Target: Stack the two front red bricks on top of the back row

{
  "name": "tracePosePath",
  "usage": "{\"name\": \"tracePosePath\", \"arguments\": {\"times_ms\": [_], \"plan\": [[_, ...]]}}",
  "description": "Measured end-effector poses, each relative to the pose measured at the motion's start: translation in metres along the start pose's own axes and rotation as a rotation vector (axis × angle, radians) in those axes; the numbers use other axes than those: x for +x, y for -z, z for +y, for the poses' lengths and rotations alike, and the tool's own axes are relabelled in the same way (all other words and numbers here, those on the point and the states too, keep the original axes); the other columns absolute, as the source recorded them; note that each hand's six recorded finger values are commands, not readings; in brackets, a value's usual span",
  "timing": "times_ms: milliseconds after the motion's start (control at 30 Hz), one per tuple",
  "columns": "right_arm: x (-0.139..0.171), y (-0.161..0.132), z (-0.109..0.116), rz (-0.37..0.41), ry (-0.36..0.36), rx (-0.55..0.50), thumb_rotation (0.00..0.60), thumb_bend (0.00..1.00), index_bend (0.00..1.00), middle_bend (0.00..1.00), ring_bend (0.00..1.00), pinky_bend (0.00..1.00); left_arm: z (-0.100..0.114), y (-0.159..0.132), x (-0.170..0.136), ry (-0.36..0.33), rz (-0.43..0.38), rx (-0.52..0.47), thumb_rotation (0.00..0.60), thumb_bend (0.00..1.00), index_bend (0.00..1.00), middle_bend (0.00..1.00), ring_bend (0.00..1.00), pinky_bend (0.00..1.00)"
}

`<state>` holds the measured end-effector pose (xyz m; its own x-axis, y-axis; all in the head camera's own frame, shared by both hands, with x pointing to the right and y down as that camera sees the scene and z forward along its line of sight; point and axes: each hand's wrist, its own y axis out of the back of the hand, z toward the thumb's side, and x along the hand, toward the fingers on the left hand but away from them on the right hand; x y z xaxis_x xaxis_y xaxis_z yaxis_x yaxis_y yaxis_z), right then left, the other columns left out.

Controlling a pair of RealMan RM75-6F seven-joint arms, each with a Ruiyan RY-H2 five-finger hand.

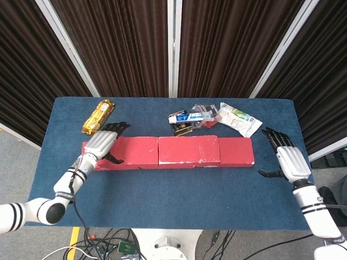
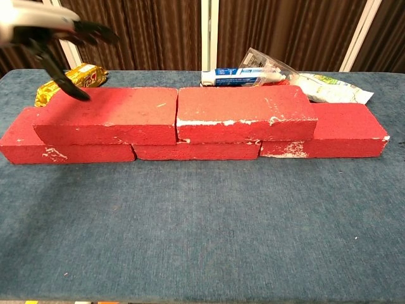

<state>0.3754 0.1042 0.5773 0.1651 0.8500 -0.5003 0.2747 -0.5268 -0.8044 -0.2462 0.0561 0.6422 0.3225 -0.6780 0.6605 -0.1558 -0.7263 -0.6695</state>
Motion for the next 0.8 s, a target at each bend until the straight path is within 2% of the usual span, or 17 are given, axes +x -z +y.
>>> {"name": "tracePosePath", "arguments": {"times_ms": [167, 233, 300, 367, 467, 567, 700, 800], "plan": [[0.006, 0.002, 0.003, 0.004, 0.011, 0.013, 0.6, 0.0, 0.0, 0.0, 0.0, 0.0, 0.014, 0.024, -0.036, -0.125, 0.052, 0.02, 0.6, 0.09, 0.0, 0.0, 0.0, 0.02], [0.009, 0.004, 0.003, 0.004, 0.013, 0.02, 0.6, 0.0, 0.0, 0.0, 0.0, 0.0, 0.019, 0.033, -0.048, -0.188, 0.071, 0.026, 0.6, 0.1, 0.0, 0.0, 0.0, 0.1], [0.013, 0.006, 0.002, 0.0, 0.015, 0.026, 0.6, 0.0, 0.0, 0.0, 0.0, 0.0, 0.024, 0.045, -0.063, -0.277, 0.096, 0.032, 0.6, 0.14, 0.01, 0.04, 0.03, 0.25], [0.018, 0.01, 0.002, -0.006, 0.022, 0.034, 0.6, 0.0, 0.0, 0.0, 0.0, 0.0, 0.024, 0.059, -0.081, -0.367, 0.127, 0.035, 0.6, 0.15, 0.06, 0.06, 0.06, 0.32], [0.026, 0.017, 0.003, -0.017, 0.045, 0.053, 0.6, 0.0, 0.0, 0.0, 0.0, 0.0, 0.012, 0.084, -0.113, -0.453, 0.184, 0.035, 0.6, 0.16, 0.19, 0.08, 0.07, 0.34], [0.038, 0.025, 0.004, -0.03, 0.084, 0.078, 0.6, 0.0, 0.0, 0.0, 0.0, 0.0, -0.005, 0.103, -0.142, -0.49, 0.215, 0.041, 0.6, 0.16, 0.25, 0.12, 0.09, 0.34], [0.061, 0.039, 0.005, -0.056, 0.132, 0.118, 0.6, 0.0, 0.0, 0.0, 0.0, 0.0, -0.02, 0.119, -0.171, -0.539, 0.208, 0.058, 0.6, 0.16, 0.21, 0.12, 0.09, 0.31], [0.082, 0.049, 0.003, -0.082, 0.159, 0.147, 0.6, 0.0, 0.0, 0.0, 0.0, 0.0, -0.032, 0.129, -0.191, -0.547, 0.21, 0.068, 0.6, 0.15, 0.2, 0.12, 0.09, 0.29]]}}
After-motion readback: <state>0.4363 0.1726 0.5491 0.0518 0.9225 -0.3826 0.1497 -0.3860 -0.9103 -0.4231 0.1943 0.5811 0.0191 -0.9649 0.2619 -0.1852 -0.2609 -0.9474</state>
